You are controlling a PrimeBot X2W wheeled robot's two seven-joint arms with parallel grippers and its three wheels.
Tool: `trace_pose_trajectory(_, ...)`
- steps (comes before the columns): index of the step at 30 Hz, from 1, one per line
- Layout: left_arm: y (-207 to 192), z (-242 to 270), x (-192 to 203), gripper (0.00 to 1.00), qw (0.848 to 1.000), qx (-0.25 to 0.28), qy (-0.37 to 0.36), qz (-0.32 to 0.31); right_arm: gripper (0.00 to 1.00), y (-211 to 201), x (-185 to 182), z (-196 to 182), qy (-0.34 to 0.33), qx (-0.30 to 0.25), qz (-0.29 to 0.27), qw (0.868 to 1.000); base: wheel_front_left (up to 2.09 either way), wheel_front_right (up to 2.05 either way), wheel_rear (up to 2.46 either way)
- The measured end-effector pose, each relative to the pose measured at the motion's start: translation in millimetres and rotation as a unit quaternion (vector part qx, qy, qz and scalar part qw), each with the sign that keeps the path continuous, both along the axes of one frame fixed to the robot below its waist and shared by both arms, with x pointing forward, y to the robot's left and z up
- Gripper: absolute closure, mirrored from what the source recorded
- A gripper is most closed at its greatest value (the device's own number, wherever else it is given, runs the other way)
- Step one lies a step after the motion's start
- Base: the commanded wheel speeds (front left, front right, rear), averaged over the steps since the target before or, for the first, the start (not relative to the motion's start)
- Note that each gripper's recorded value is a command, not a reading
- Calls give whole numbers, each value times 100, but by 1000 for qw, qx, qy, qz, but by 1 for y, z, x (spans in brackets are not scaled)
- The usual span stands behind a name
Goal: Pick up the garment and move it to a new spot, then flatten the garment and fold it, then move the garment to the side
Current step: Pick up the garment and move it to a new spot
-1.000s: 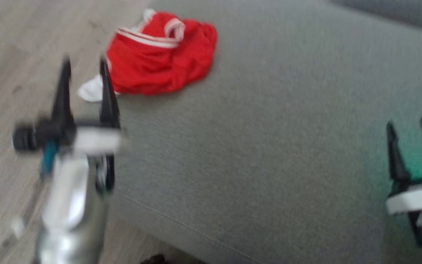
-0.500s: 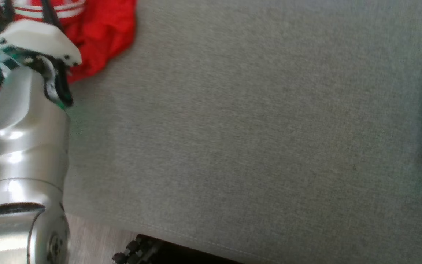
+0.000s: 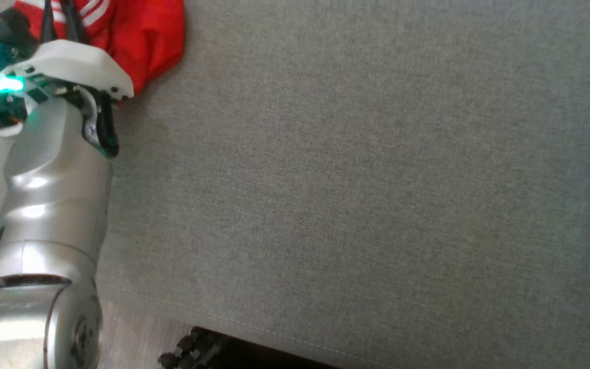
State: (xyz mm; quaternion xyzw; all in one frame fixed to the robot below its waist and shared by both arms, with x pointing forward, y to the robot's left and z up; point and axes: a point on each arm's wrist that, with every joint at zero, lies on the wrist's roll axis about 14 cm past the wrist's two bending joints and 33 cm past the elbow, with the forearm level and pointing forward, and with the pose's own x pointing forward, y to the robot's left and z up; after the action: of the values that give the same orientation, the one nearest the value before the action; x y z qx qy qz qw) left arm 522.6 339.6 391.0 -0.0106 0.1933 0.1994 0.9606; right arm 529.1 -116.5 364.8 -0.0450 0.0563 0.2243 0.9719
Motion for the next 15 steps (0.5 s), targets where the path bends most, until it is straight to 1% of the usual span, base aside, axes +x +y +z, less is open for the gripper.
trace_pose_trajectory(1,0,0,0,100,1000,0,0,0,0,0,0,0,0,0,0,1000,0,0,0)
trace_pose_trajectory(3,-3,28,9,100,999,21,-31,-24,0,3,-3,6,2,5,-4,1000,0,0,0)
trace_pose_trajectory(5,-9,64,21,100,995,45,-69,-55,0,13,-10,16,4,17,-3,1000,0,0,0)
trace_pose_trajectory(7,-22,112,33,100,986,66,-126,-89,0,26,-22,26,8,36,-2,999,0,0,0)
trace_pose_trajectory(10,-53,181,42,100,963,91,-207,-144,0,30,-43,45,8,54,-12,998,0,0,0)
trace_pose_trajectory(15,-118,272,35,100,916,107,-309,-231,0,10,-80,75,-7,63,-52,997,0,0,0)
